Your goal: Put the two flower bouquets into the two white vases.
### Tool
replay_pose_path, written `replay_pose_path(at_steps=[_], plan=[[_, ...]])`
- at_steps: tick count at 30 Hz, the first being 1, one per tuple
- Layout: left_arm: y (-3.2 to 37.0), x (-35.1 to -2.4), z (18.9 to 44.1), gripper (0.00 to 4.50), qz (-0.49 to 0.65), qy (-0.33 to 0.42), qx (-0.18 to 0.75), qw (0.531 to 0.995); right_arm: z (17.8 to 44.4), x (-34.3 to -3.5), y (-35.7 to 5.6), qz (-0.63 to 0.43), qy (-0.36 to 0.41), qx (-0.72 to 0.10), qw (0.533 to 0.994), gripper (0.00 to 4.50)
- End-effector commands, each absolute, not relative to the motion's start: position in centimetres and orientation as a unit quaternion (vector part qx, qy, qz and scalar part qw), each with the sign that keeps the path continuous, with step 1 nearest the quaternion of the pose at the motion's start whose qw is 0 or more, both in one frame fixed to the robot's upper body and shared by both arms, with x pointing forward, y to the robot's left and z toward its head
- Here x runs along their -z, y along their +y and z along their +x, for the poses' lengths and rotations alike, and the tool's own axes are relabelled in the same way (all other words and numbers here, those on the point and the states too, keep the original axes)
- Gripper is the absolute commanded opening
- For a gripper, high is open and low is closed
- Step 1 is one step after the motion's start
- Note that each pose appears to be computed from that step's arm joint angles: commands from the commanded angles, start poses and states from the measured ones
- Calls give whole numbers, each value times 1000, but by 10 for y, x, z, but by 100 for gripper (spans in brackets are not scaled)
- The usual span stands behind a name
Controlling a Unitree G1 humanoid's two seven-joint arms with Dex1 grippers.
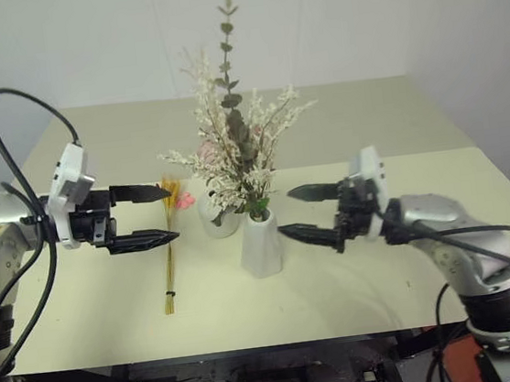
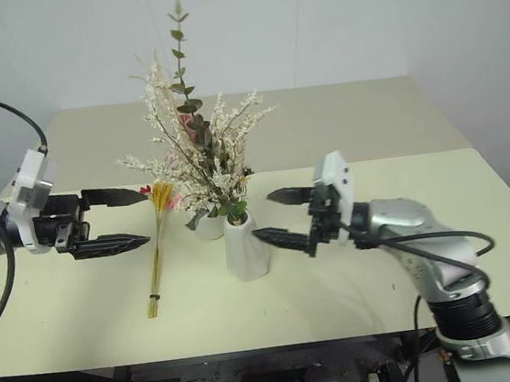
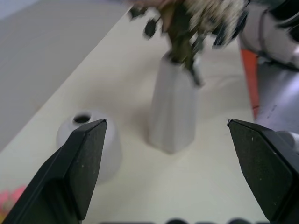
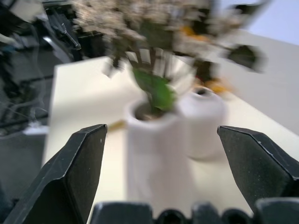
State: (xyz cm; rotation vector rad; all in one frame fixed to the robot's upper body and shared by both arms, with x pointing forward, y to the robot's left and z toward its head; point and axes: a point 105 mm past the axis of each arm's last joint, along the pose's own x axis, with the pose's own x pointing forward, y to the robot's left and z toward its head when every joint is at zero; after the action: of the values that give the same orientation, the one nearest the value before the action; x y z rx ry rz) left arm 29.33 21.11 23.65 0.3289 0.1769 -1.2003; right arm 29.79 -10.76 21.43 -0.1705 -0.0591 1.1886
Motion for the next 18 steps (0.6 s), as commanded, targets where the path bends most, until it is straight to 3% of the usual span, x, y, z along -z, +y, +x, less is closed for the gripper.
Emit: replay_pose_path(at_steps=[1,7,18], plan=[[235,-236,301,450,150,114,490,851,302,-227,-134,-130,-33,-553,823,447],[257,-213,324,450,181,197,378,886,321,-229,-159,-183,-15,-538,823,447],[228,-167,368,450,153,304,224,913,325,-246,-165,-227,-30,-560,796,447]])
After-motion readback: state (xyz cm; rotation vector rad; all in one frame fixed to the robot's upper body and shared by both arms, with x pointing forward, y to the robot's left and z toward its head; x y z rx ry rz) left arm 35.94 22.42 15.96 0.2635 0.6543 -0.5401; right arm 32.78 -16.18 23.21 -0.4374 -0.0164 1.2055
